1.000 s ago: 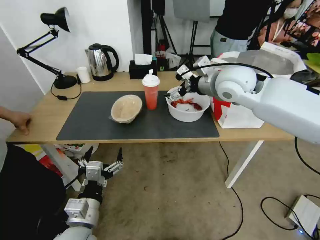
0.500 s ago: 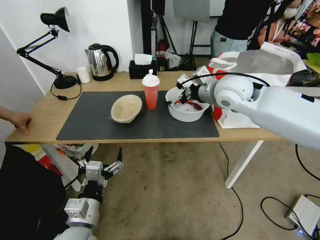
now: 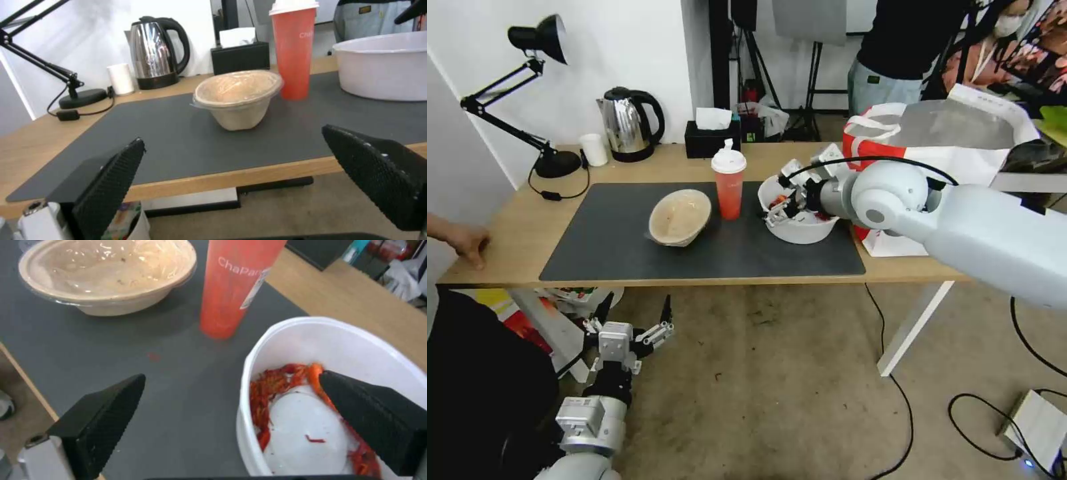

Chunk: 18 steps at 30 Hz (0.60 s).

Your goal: Pick up the trash from the table and place it into the takeout bag.

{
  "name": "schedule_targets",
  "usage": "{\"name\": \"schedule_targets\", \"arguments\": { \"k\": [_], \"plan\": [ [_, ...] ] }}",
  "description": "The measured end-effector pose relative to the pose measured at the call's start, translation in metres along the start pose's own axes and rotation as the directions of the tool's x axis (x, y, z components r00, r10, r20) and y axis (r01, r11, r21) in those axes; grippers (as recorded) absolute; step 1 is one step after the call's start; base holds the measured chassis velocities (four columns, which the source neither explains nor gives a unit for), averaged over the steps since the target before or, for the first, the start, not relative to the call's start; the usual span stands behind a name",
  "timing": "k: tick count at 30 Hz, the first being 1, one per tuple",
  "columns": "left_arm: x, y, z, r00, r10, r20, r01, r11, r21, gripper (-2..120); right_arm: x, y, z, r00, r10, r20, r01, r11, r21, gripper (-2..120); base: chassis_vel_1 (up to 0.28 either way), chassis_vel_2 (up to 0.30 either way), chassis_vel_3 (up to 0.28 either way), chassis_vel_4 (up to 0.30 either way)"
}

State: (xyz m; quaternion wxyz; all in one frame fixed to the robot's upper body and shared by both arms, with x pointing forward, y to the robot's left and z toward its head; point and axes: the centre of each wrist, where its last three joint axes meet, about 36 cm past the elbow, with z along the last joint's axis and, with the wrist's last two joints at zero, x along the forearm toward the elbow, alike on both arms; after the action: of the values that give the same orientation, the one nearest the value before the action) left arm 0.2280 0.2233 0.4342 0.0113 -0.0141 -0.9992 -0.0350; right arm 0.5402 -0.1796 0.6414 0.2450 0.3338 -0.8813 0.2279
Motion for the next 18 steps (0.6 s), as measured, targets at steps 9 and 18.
{"name": "schedule_targets", "arguments": {
  "k": [9, 18],
  "plan": [
    [0.0, 0.0, 0.0, 1.0, 0.0, 0.0, 0.0, 1.0, 0.0, 100, -0.016, -0.001, 0.007, 1.0, -0.006, -0.02, 0.005, 0.999, -0.052, 100, 0.0, 0.0, 0.0, 0.0],
    [0.0, 0.0, 0.0, 1.0, 0.0, 0.0, 0.0, 1.0, 0.0, 100, -0.031, -0.011, 0.015, 0.999, 0.005, -0.049, -0.01, 0.996, -0.086, 100, 0.0, 0.0, 0.0, 0.0]
  ]
}}
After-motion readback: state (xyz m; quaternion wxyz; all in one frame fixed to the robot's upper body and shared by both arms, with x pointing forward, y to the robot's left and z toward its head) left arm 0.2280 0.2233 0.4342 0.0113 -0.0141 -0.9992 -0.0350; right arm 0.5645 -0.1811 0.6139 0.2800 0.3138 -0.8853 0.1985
